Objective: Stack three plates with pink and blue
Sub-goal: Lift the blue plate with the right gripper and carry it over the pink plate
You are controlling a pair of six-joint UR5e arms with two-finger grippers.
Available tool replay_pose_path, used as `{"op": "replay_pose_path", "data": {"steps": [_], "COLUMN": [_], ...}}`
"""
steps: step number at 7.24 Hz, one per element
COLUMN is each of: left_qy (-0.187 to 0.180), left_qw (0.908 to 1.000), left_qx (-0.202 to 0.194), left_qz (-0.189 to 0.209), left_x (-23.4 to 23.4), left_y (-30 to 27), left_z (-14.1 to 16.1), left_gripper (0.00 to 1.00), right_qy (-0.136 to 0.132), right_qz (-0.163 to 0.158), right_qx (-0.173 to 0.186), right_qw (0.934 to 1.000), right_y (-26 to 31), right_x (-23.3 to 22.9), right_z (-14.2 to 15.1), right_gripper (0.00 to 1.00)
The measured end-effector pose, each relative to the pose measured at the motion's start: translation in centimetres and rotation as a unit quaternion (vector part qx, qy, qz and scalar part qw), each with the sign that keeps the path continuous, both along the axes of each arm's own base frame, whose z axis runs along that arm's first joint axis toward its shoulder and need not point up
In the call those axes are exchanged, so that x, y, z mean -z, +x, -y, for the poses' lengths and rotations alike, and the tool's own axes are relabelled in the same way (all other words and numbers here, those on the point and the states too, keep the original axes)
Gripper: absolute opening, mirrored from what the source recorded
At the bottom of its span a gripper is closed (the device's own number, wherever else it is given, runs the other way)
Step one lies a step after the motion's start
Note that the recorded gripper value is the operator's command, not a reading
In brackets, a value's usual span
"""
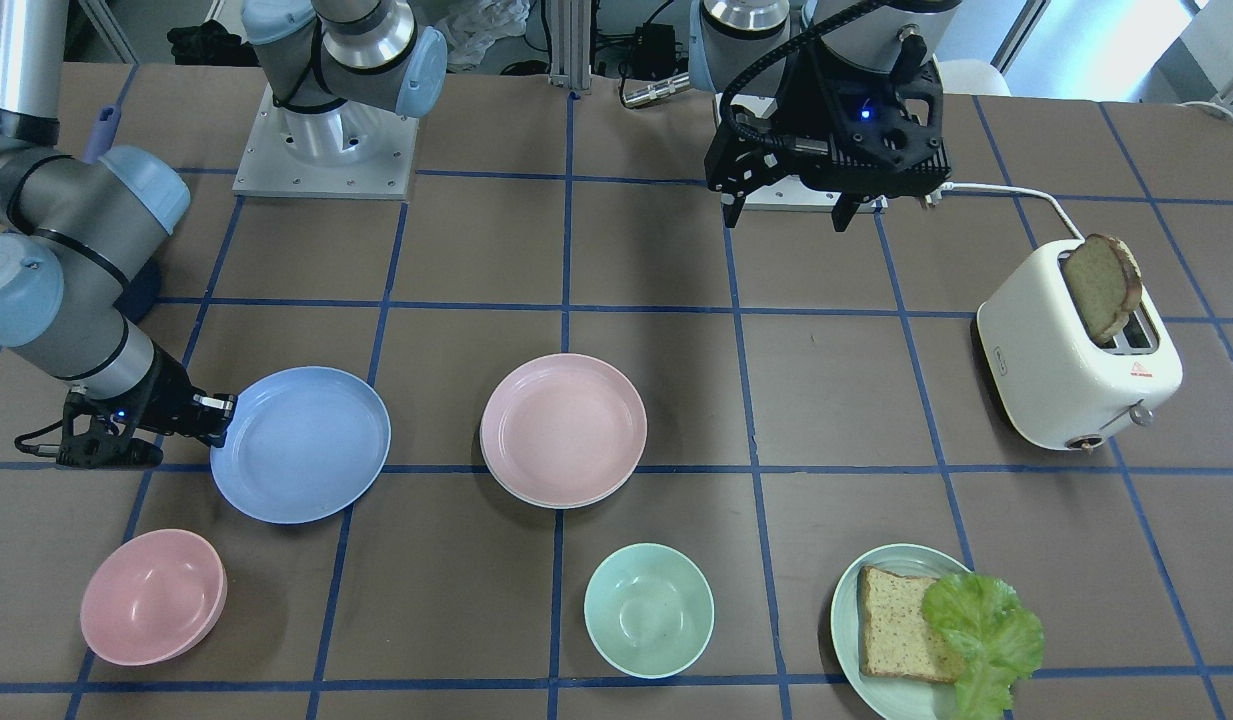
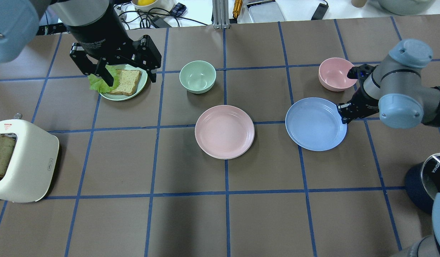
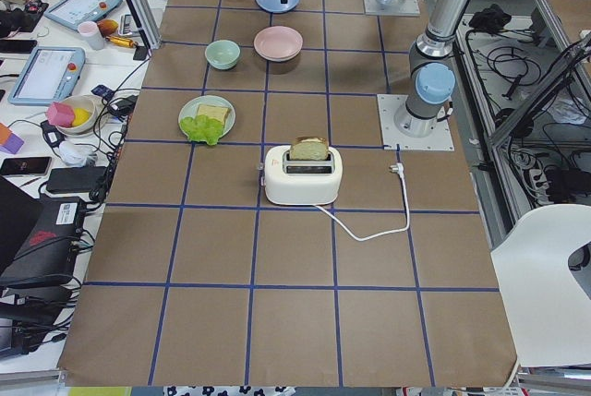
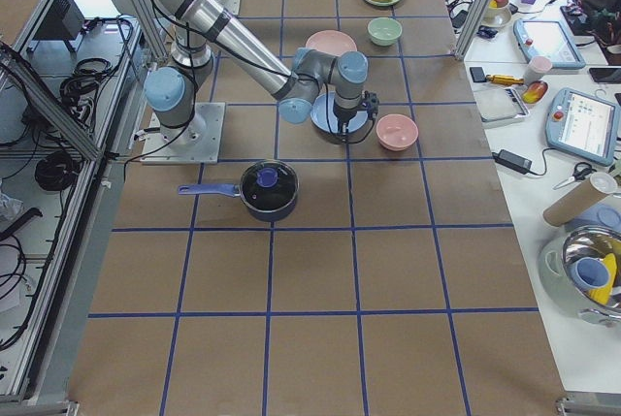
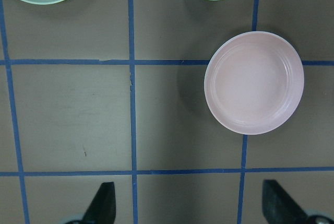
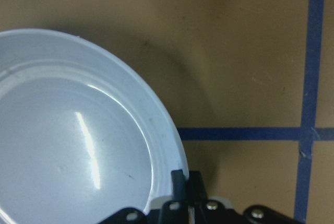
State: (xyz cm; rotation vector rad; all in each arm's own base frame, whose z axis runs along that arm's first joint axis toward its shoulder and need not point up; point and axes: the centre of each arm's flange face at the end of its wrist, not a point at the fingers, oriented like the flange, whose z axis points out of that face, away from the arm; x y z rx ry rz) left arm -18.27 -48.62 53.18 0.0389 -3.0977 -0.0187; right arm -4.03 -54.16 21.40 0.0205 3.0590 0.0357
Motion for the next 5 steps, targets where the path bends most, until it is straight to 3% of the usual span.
{"op": "replay_pose_path", "data": {"steps": [3,5], "left_qy": [-0.014,-0.015], "left_qw": [0.9998,0.9998], "left_qx": [-0.01,-0.011], "left_qz": [0.003,0.004], "left_x": [-0.3,-0.4], "left_y": [1.6,1.8], "left_z": [0.5,0.5], "left_gripper": [1.0,1.0], "right_qy": [0.028,0.028], "right_qz": [0.038,0.041], "right_qx": [0.006,0.027], "right_qw": [0.9989,0.9984], "right_y": [0.4,4.0], "right_x": [-3.9,-5.7], "right_z": [2.5,3.7], "right_gripper": [0.0,0.0]}}
